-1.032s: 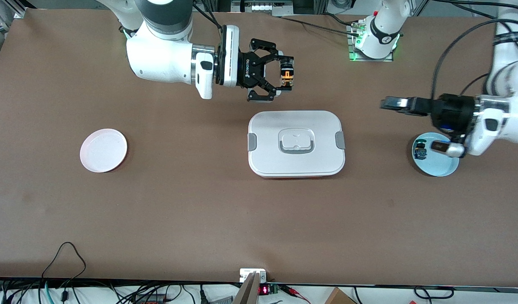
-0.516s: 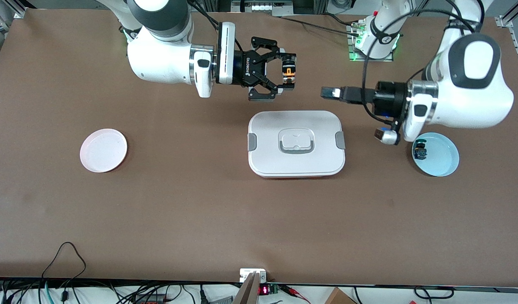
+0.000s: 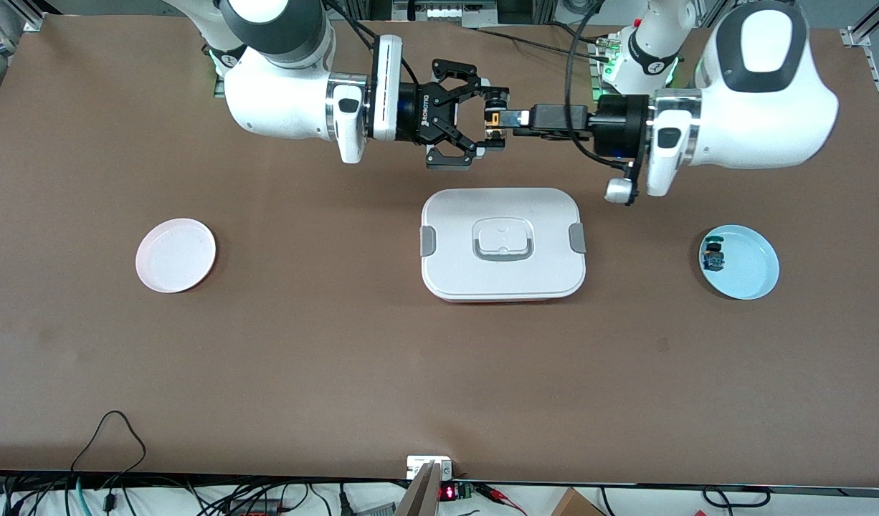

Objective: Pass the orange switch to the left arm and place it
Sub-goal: 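Carry the switch above the box while the left gripper reaches toward it, then grasp the switch with the left gripper and open the right gripper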

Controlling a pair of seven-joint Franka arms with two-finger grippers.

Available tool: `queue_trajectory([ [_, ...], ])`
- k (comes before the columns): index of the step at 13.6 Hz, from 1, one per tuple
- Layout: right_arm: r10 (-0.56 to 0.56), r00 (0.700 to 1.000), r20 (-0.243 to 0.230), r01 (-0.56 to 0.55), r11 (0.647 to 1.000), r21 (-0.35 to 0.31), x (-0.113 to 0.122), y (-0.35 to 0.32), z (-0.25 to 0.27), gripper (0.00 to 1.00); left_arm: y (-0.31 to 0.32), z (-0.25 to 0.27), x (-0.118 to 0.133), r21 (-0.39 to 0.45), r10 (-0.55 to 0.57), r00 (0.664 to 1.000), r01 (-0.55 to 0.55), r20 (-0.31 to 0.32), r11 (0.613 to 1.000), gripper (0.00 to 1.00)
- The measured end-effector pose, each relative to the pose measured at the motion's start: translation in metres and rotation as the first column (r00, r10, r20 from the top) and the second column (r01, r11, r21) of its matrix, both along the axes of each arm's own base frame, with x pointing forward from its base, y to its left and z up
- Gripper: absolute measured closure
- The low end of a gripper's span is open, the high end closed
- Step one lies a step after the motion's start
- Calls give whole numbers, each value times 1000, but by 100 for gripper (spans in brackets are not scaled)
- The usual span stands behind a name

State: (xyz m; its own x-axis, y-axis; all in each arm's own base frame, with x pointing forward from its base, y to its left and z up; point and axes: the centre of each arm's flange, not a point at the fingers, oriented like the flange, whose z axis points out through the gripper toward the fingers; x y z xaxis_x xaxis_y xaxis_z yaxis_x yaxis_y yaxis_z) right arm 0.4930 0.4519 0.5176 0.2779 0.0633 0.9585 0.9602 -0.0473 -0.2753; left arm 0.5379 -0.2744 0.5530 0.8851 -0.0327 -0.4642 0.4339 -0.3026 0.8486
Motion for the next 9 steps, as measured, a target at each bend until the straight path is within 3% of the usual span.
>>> queue_trajectory([
  [8,-5,1000,-5,5,1000,-3,-4,5,-1,27,-3,-3,-1,5,8,1000,-7,-2,1000,3],
  [9,-7,1000,-5,7,1000,-3,-4,5,-1,27,-2,-3,-1,5,9,1000,-9,-2,1000,9],
])
